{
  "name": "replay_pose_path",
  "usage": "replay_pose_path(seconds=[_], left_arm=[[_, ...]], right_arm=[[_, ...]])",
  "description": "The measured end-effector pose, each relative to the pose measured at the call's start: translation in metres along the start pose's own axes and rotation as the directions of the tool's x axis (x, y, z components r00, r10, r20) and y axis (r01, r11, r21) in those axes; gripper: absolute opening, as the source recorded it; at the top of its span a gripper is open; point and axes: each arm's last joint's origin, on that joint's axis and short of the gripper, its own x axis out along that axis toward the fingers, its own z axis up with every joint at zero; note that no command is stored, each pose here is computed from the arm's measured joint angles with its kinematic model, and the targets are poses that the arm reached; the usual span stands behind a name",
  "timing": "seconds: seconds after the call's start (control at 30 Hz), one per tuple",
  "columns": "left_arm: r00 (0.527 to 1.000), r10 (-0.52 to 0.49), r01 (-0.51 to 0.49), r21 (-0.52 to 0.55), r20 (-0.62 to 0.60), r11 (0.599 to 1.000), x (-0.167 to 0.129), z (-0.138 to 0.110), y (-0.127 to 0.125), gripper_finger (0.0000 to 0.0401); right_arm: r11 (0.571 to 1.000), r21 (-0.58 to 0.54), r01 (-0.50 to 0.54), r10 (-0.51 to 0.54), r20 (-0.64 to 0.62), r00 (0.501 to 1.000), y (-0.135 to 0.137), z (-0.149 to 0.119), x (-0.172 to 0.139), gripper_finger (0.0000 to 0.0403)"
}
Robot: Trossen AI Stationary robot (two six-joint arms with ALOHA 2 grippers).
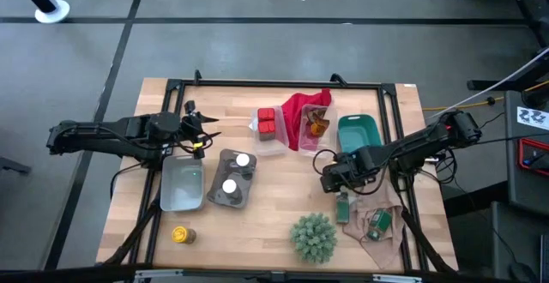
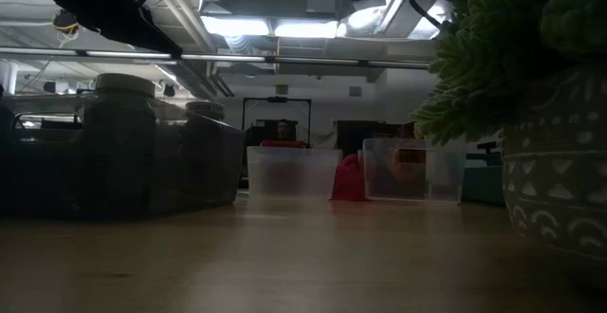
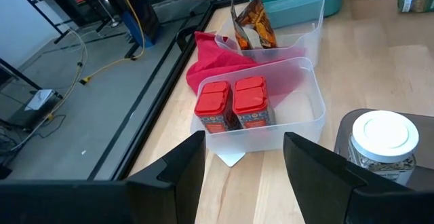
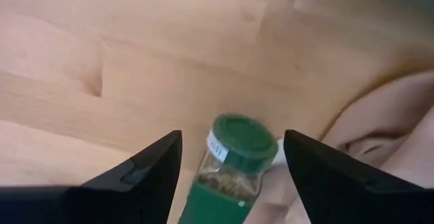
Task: Sort spices by type
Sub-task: Put the left green seasoning bottle into the green bin
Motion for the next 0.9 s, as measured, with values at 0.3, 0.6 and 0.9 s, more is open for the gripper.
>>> replay_pose_path(seconds=[0.3,0.6,0.9], left_arm=[[0.999,-0.044,0.044,-0.002,0.009,0.999,0.0,0.0,-0.001,0.0182],[0.999,-0.044,0.044,-0.002,0.009,0.999,0.0,0.0,-0.001,0.0182],[0.999,-0.044,0.044,-0.002,0.008,0.999,0.0,0.0,-0.001,0.0182]], right_arm=[[0.997,0.081,0.007,-0.005,-0.032,0.999,-0.001,-0.015,0.002,0.0257],[0.986,0.167,-0.006,-0.004,0.061,0.998,-0.004,-0.03,0.003,0.0257],[0.978,0.21,0.003,-0.022,0.09,0.996,-0.005,-0.034,0.007,0.0257]])
